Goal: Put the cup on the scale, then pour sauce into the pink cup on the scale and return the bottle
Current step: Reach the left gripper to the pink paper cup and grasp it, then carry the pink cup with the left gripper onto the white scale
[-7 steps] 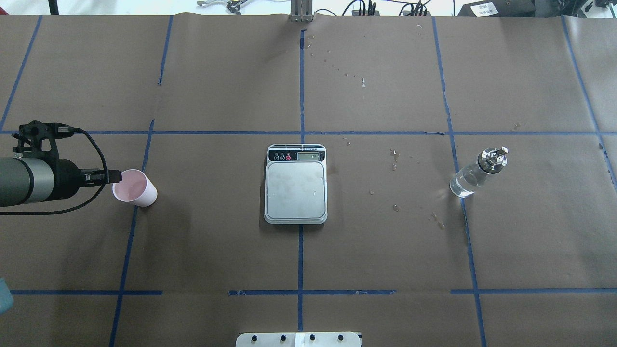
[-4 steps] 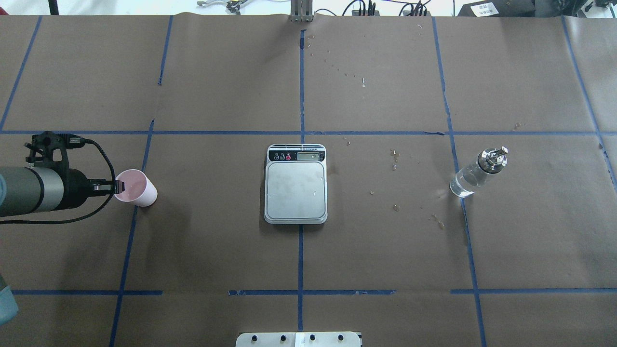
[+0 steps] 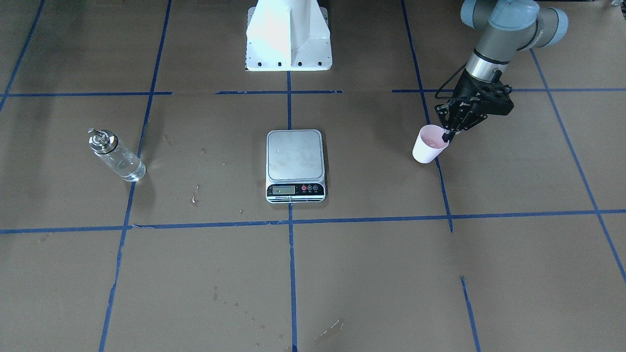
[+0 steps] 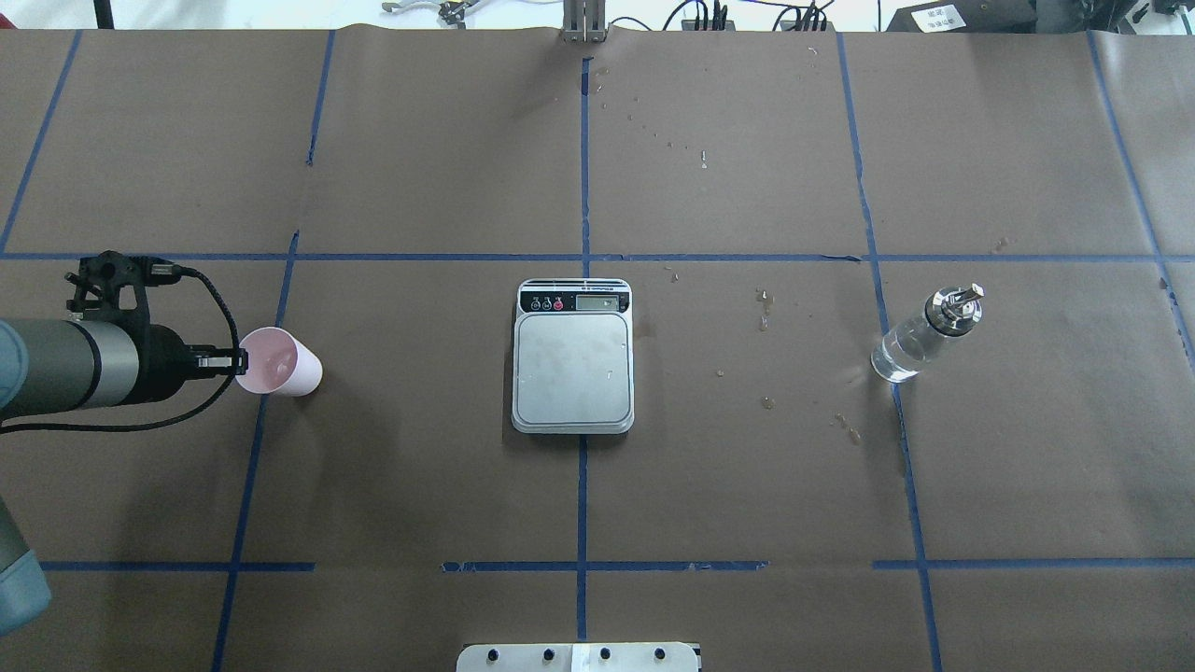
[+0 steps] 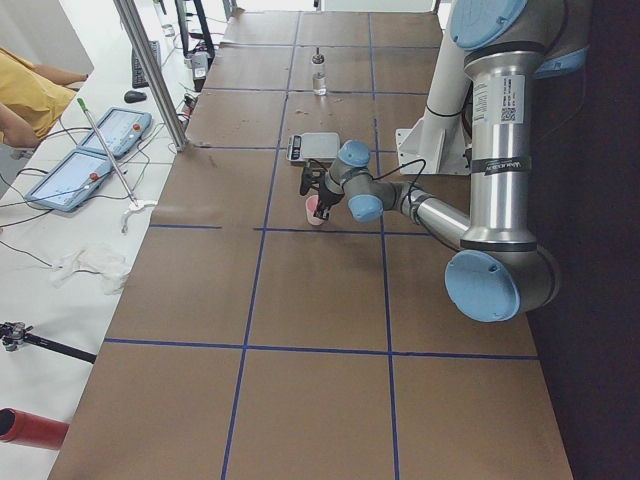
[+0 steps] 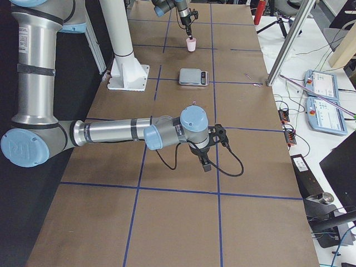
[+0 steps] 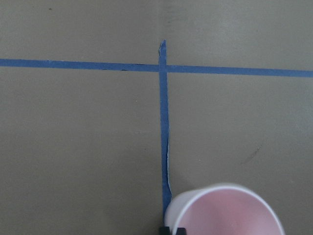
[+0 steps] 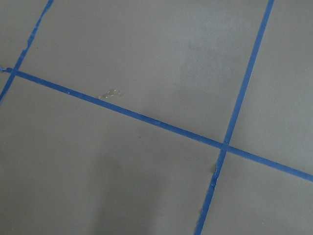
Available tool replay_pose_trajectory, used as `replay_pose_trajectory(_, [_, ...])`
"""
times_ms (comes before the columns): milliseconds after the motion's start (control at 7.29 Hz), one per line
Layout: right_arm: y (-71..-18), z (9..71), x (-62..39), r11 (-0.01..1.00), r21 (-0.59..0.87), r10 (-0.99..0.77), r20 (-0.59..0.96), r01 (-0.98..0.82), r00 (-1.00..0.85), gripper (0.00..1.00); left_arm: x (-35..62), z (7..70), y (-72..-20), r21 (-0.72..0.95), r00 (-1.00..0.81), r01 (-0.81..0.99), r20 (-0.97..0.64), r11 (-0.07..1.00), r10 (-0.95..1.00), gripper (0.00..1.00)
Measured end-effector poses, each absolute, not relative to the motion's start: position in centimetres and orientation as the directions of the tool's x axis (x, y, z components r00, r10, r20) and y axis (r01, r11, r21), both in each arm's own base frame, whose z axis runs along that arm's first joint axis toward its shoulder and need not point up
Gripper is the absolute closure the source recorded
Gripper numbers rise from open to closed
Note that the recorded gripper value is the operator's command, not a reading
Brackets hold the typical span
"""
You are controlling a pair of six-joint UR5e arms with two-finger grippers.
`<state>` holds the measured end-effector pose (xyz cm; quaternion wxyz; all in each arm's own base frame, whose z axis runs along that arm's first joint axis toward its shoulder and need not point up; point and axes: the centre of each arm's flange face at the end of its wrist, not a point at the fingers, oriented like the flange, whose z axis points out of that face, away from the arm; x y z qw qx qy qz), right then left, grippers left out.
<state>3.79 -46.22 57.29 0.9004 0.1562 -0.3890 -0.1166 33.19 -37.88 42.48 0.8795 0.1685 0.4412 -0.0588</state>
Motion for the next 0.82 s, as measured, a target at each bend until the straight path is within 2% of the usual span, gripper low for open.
replay_pose_trajectory(274, [-46.1,57.4,3.8,0.925,0.37,-0.33,0.665,0.088,0.67,0.0,36.1,36.4,-39.9,0.244,0.599,0.252,-0.799,0.937,0.047,1.0])
replay_pose_trajectory(548, [-45.9,57.5,3.8,0.926,0.368,-0.328,0.666,0.088,0.669,0.0,40.4,26.8,-41.7,0.223,0.61,0.239,-0.792,0.945,0.033,1.0])
replay_pose_trajectory(823, [-45.7,57.4,3.9,0.926,0.367,-0.327,0.667,0.087,0.67,0.0,45.8,19.1,-41.7,0.143,0.587,0.251,-0.809,0.957,-0.033,1.0])
